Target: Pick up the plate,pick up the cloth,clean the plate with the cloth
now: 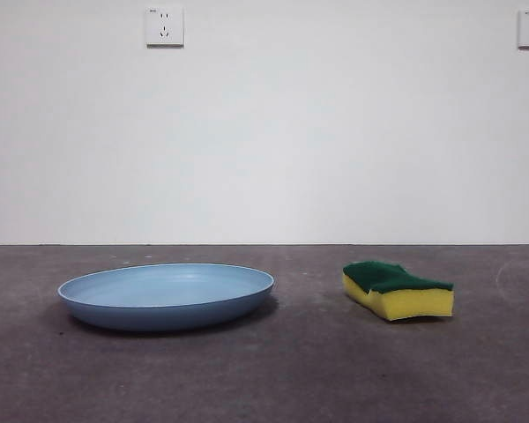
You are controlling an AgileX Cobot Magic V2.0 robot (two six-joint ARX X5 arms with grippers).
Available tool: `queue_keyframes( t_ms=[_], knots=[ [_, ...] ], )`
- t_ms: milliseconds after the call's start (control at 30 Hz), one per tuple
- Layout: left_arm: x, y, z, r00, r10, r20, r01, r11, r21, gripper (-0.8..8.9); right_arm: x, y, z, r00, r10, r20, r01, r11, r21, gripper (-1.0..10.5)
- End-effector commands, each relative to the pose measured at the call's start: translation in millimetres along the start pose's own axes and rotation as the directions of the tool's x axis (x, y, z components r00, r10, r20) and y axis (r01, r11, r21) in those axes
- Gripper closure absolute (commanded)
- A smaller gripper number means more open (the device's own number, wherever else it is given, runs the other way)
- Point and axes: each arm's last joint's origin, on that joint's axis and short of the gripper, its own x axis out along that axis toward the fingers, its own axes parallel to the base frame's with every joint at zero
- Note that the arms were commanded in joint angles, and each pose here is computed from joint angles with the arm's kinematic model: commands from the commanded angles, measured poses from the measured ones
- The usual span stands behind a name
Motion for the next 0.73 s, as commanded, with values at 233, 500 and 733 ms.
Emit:
queue_keyframes(
  t_ms=[233, 500, 733],
  knots=[
    [1.3, 0.6, -4.1, 1.000, 0.004, -0.007, -0.004, 1.000, -0.004, 8.16, -5.6, -23.6, -42.4, 0.977, -0.147, 0.154, 0.141, 0.989, 0.051, 9.5],
    [1.3, 0.6, -4.1, 1.000, 0.004, -0.007, -0.004, 1.000, -0.004, 8.16, 0.8, -27.9, -90.7, 0.965, -0.147, 0.219, 0.137, 0.989, 0.058, 9.5],
    [1.3, 0.6, -4.1, 1.000, 0.004, -0.007, -0.004, 1.000, -0.004, 8.16, 1.4, -26.9, -111.4, 0.970, -0.038, 0.239, 0.034, 0.999, 0.023, 9.5]
  ],
)
